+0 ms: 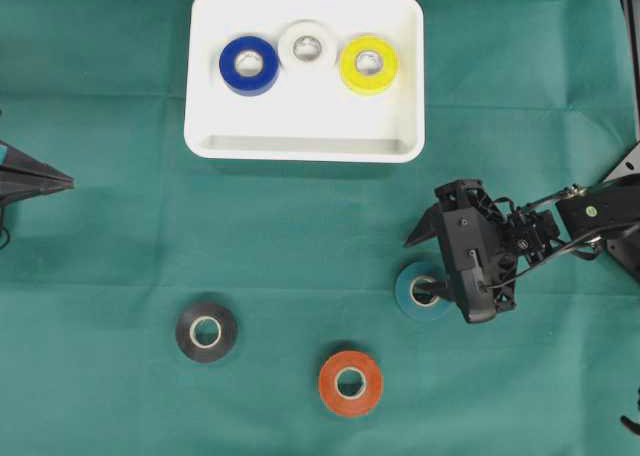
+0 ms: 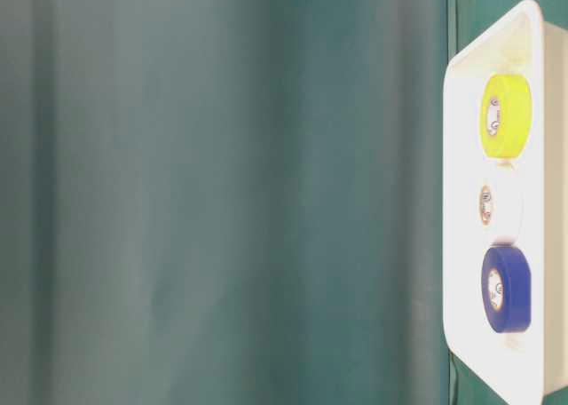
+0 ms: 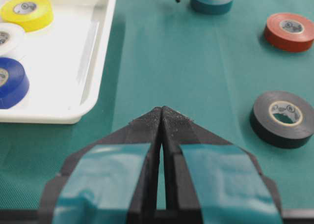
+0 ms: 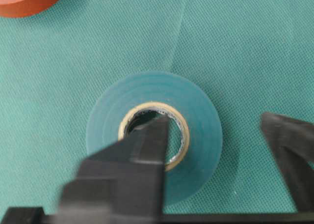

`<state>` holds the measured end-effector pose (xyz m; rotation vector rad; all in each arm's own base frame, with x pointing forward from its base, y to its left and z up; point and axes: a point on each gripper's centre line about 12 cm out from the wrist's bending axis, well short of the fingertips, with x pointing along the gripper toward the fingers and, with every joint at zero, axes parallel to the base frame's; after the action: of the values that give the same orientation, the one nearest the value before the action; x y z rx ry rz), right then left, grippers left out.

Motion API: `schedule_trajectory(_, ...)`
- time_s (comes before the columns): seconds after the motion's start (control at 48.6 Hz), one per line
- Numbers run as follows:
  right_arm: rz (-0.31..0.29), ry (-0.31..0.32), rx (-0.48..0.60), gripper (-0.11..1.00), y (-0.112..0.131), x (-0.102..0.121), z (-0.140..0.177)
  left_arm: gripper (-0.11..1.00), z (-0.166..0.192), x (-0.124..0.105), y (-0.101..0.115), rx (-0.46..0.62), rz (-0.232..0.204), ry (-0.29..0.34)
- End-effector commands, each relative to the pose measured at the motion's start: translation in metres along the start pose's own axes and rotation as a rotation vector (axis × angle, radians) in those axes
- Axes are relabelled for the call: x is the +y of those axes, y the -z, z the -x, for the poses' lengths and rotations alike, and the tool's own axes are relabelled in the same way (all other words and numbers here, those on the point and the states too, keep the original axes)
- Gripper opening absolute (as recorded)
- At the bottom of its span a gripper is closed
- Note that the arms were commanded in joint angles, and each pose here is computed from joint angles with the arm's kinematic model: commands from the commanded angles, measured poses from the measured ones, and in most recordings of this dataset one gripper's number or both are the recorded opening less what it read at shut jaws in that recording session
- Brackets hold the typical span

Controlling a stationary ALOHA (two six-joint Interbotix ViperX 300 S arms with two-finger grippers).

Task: Put the tape into the white case with the right arm.
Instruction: 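Lower the right gripper and close it on the teal roll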

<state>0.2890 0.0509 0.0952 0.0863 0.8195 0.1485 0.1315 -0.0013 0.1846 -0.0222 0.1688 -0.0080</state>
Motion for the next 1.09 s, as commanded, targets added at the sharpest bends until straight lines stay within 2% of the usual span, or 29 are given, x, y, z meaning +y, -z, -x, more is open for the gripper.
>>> schedule_trajectory(0.0,0.001,0.004,-0.011,0.21,-0.009,0.001,0.000,0.00,-0.001,0.000,-0.004,-0.006,0.000,-0.001)
schedule_trajectory(0.082,0.001,0.021,0.014,0.05,-0.009,0.000,0.000,0.00,-0.001,0.000,-0.004,-0.008,0.002,-0.001)
schedule_trajectory(0.144,0.001,0.033,0.034,-0.01,-0.009,-0.002,-0.001,0.00,-0.001,0.000,-0.004,-0.008,0.002,-0.001)
schedule_trajectory(0.679,0.000,0.050,0.036,-0.01,-0.019,-0.002,-0.001,0.00,-0.001,0.000,-0.004,-0.008,0.002,-0.001)
schedule_trajectory(1.07,-0.002,0.084,-0.021,-0.01,-0.051,-0.001,0.025,0.00,-0.001,0.000,-0.004,-0.008,0.002,-0.001)
